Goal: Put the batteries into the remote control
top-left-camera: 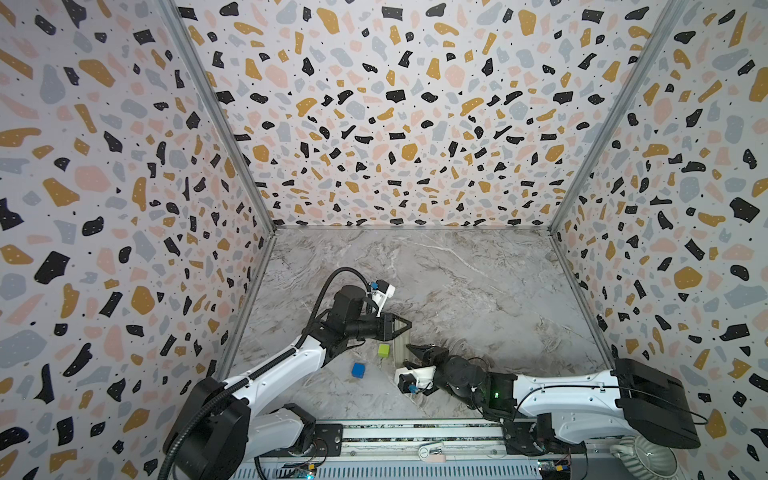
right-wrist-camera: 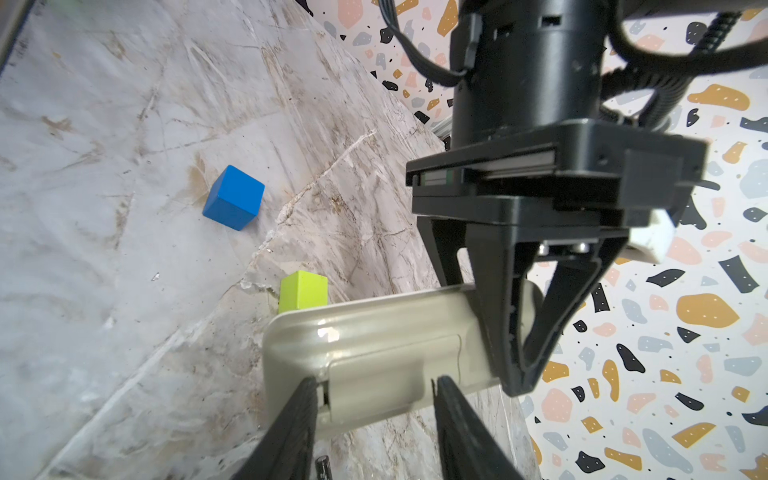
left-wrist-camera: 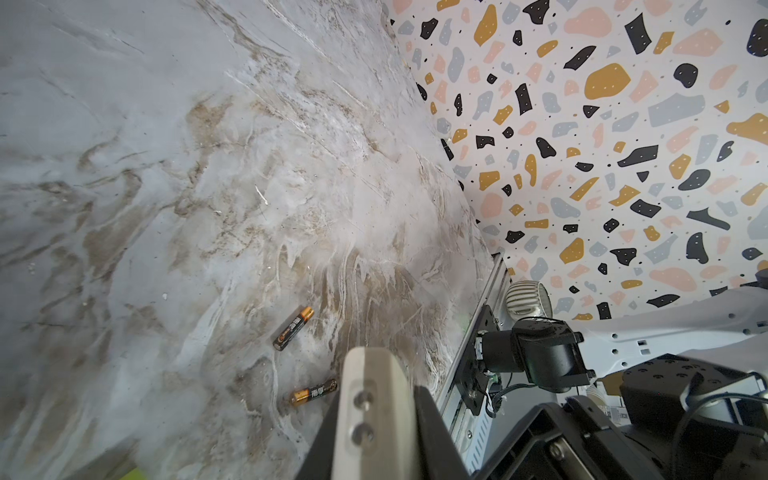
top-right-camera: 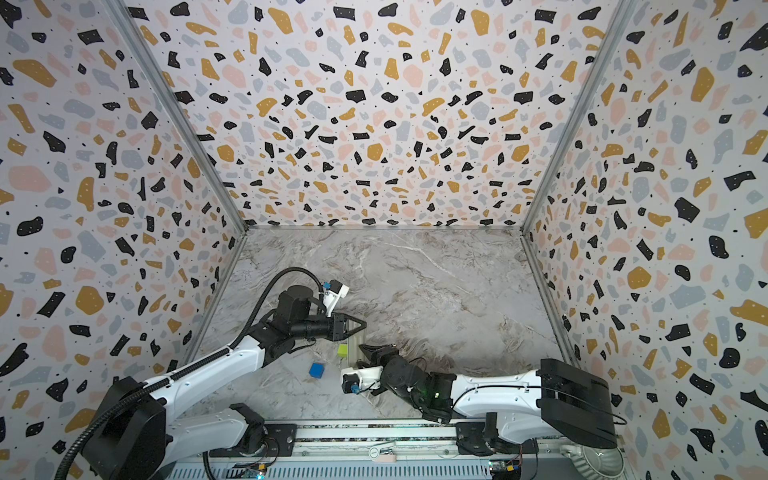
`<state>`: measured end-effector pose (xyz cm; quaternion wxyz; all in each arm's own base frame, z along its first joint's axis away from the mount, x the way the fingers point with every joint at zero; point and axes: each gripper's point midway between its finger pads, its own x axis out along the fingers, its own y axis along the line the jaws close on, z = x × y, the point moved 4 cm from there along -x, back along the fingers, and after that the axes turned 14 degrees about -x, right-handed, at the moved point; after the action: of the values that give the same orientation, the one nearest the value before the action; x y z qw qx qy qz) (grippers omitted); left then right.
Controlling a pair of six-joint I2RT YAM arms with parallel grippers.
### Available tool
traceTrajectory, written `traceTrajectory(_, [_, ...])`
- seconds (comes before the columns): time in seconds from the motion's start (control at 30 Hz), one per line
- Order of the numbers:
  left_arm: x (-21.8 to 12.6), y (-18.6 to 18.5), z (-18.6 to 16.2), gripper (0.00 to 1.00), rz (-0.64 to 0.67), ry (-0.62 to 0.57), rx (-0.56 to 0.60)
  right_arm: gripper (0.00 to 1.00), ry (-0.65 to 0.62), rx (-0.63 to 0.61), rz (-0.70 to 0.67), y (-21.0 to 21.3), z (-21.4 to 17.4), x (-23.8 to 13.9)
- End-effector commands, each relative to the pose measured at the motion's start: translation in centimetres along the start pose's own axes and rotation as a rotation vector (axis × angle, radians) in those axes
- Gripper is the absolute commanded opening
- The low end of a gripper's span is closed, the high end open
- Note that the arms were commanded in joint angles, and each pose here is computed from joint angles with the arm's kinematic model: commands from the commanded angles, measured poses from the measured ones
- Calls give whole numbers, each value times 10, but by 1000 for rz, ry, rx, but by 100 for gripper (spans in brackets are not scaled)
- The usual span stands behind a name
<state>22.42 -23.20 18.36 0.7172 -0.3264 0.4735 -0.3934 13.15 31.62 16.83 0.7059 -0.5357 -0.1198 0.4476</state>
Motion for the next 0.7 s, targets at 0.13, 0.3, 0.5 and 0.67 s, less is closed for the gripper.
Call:
traceTrajectory(0.13, [2,1,-16,0,10,84,-19,48,28,58,-138,-33,-2,-7])
traceTrajectory(0.3, [3,2,-15,0,20,80,-14,47,28,61,-139,-33,-3,-7])
traceTrajectory(0.5, [4,4,-15,0,24,82,-18,47,23,64,-141,-33,-2,-8])
traceTrajectory(0.67, [4,0,-13,0,7,80,-16,50,-32,57,-96,-27,4,-10])
